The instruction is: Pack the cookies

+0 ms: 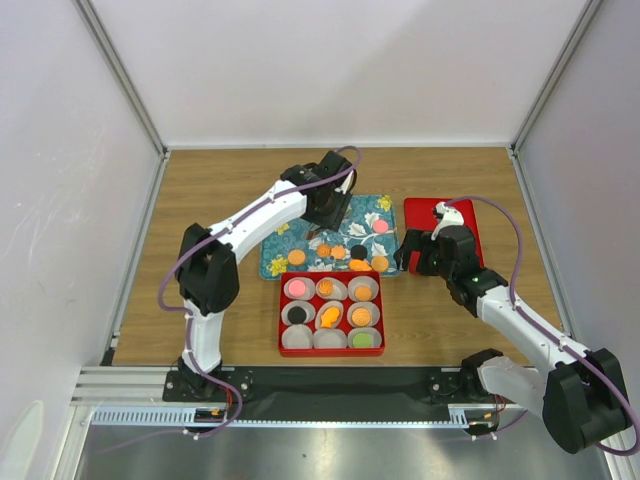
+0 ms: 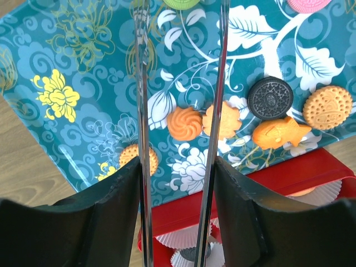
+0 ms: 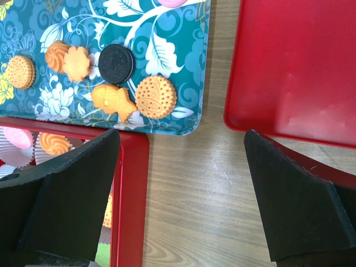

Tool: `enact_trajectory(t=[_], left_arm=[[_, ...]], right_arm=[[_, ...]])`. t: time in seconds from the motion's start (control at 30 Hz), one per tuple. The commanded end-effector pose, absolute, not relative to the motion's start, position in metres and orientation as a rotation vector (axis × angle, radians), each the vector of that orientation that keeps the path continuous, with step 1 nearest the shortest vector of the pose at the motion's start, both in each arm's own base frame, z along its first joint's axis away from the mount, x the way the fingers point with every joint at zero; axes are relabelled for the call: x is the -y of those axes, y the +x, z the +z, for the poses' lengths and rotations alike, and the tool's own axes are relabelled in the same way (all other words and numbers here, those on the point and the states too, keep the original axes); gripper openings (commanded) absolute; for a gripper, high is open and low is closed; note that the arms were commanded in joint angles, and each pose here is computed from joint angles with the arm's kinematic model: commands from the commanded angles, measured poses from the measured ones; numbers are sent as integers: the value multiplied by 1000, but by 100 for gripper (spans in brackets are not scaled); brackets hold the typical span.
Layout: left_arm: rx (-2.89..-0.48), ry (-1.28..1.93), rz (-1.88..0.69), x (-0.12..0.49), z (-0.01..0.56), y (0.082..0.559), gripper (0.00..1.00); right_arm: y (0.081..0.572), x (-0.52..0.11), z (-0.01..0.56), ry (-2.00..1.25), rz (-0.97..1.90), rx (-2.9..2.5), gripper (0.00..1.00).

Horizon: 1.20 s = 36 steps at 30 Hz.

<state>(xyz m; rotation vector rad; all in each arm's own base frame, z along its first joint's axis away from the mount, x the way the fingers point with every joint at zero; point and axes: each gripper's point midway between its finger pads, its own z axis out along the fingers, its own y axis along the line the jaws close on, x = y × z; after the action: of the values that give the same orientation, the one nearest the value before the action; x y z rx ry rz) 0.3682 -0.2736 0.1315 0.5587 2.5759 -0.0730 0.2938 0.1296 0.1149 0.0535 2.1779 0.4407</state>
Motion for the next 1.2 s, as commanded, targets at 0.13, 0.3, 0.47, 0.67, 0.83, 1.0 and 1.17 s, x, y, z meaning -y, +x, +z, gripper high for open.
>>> enact_trajectory(t=[0.13, 0.3, 0.47, 0.67, 0.83, 1.0, 1.17], left_arm=[[-2528, 566, -100, 287, 134, 390, 57], [-2539, 554, -104, 288, 129, 397, 57], [-2540, 550, -103, 287, 129, 398, 55], [-2543, 548, -105, 285, 130, 397, 46], [-2528, 544, -106, 283, 141, 397, 40], [-2467, 516, -146, 279, 179, 390, 39], [-2451, 523, -143, 269, 195, 368, 39]], right_arm=[[302, -130, 134, 55, 455, -2118, 100], [303, -130, 133, 57, 454, -2120, 100], [303, -130, 133, 58, 452, -2121, 99], [303, -130, 133, 57, 453, -2118, 100], [303, -130, 133, 57, 454, -2118, 100], [303, -130, 133, 58, 455, -2120, 100], [303, -131, 134, 55, 456, -2117, 99]])
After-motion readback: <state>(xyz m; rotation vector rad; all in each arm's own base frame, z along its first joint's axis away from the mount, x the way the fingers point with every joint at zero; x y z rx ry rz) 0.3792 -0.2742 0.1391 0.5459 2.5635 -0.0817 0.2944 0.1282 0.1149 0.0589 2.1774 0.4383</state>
